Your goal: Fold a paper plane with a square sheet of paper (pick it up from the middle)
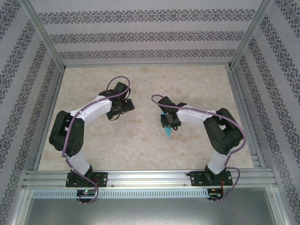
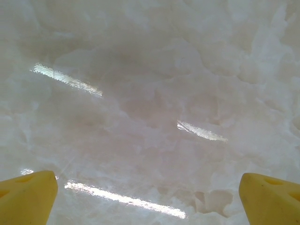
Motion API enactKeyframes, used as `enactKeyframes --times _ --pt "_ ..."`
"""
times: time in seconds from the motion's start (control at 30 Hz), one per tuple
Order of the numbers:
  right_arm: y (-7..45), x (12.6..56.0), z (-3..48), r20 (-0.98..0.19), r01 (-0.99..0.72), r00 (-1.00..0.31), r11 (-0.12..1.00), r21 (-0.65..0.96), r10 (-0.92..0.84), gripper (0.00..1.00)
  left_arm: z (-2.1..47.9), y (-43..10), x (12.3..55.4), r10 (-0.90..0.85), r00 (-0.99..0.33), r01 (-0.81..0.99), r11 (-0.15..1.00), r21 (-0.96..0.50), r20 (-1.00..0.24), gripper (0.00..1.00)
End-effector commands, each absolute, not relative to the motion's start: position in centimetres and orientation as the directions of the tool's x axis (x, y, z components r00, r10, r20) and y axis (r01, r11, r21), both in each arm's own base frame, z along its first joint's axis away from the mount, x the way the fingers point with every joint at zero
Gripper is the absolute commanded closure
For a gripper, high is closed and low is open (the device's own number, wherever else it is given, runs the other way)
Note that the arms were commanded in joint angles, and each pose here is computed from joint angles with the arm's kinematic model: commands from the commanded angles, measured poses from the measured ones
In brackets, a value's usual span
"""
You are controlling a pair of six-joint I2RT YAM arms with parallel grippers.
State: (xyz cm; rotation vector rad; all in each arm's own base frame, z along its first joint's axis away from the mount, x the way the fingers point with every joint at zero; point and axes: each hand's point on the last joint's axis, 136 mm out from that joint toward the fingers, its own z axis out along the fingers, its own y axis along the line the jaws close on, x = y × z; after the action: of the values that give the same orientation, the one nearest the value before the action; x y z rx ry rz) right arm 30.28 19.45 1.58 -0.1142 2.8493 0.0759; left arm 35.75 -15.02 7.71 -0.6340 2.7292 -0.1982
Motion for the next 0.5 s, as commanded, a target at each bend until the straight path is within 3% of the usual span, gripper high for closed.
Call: enactKeyframes --times 0.0,0.27,0.47 --pt "19.3 31.1 3.2 -0.354 -0.07 -0.933 0.998 0.008 -0.063 0.85 8.5 -14.0 35.1 -0.46 -0.841 -0.415 0.886 -0.206 -0.285 0.0" --pt "17.7 31.6 4.6 -0.361 -0.103 -0.922 0.988 -0.113 -0.138 0.98 8.1 -13.7 34.9 -0.458 -0.845 -0.417 0.888 -0.196 -0.277 0.0" --pt "17.4 31.6 3.1 -0.32 -0.133 -0.93 0.976 -0.174 -0.184 0.97 7.6 -13.7 34.7 -0.453 -0.851 -0.416 0.89 -0.184 -0.265 0.0"
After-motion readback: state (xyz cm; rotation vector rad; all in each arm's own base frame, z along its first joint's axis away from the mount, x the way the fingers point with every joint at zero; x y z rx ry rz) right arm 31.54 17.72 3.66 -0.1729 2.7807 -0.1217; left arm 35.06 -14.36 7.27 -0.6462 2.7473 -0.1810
